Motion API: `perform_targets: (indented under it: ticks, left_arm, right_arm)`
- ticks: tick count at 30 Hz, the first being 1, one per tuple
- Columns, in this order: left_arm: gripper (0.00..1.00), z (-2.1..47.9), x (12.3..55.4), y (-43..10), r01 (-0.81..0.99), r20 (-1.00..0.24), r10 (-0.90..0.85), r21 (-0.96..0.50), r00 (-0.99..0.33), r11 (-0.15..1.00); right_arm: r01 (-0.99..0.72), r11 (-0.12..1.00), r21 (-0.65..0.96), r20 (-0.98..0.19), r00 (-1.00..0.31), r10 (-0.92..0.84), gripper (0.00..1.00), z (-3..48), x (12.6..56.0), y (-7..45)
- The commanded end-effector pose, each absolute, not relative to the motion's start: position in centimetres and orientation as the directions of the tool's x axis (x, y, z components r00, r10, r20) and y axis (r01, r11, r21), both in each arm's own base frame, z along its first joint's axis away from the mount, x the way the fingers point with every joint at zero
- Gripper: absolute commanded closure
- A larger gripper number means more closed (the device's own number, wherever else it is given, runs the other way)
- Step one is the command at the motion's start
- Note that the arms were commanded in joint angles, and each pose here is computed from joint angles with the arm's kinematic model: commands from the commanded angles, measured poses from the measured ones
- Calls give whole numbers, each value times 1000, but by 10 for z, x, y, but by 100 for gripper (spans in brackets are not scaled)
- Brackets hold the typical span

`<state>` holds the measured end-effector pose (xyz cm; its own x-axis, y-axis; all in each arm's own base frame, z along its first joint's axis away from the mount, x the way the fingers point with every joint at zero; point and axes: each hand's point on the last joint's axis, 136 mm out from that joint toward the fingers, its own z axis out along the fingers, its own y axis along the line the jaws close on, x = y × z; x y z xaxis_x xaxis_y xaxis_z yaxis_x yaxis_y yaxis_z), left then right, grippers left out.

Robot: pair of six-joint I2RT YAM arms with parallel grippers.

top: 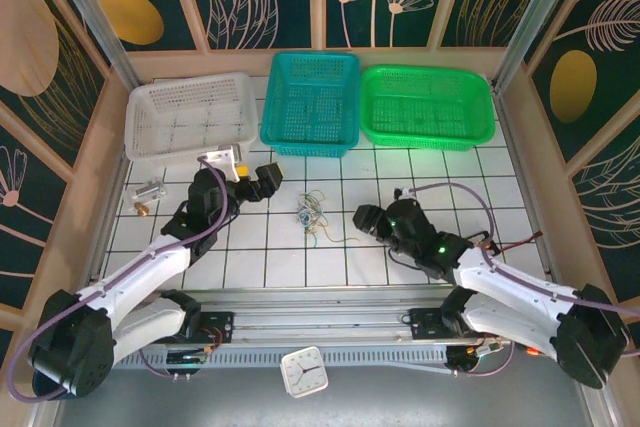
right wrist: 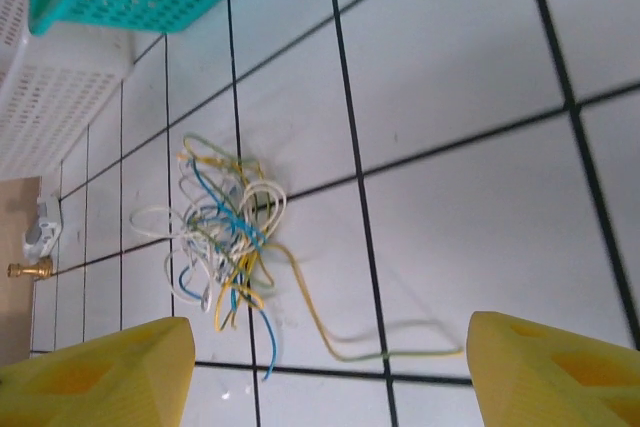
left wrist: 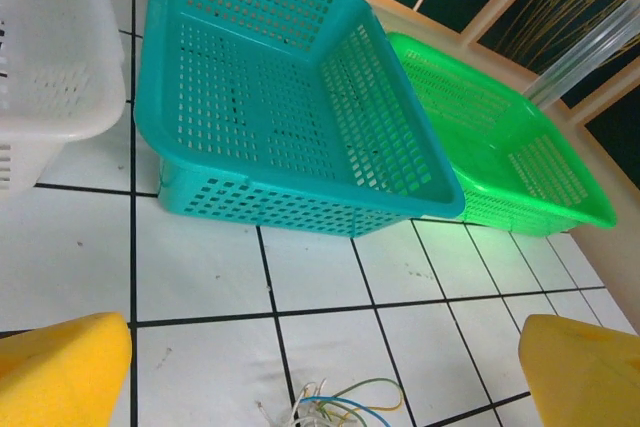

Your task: Untangle the cables

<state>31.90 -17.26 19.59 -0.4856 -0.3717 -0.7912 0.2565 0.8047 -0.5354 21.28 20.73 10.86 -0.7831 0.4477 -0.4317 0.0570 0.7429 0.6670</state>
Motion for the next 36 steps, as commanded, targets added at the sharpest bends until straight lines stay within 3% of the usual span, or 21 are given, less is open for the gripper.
perform_targets:
  ticks: [1,13,26,36]
  left_arm:
    - [1,191,319,-174,241,-784,-386,-545,-487,803]
    - [1,193,321,-173,251,-805,-370,-520,-464,817]
    - [1,192,318,-174,279,-816,-364,-516,-450,810]
    - [1,188,321,-179,281,-807,-357,-521,-471,806]
  right_arm:
    - [181,713,678,-368,-755,542,28,98,205,212]
    - [247,708,661,-276,-798,536,34,66,185,251]
    - [270,683,678,-262,-780,568,50,64,195,258]
    - [293,672,680,-233,-783,577,52,55,197,259]
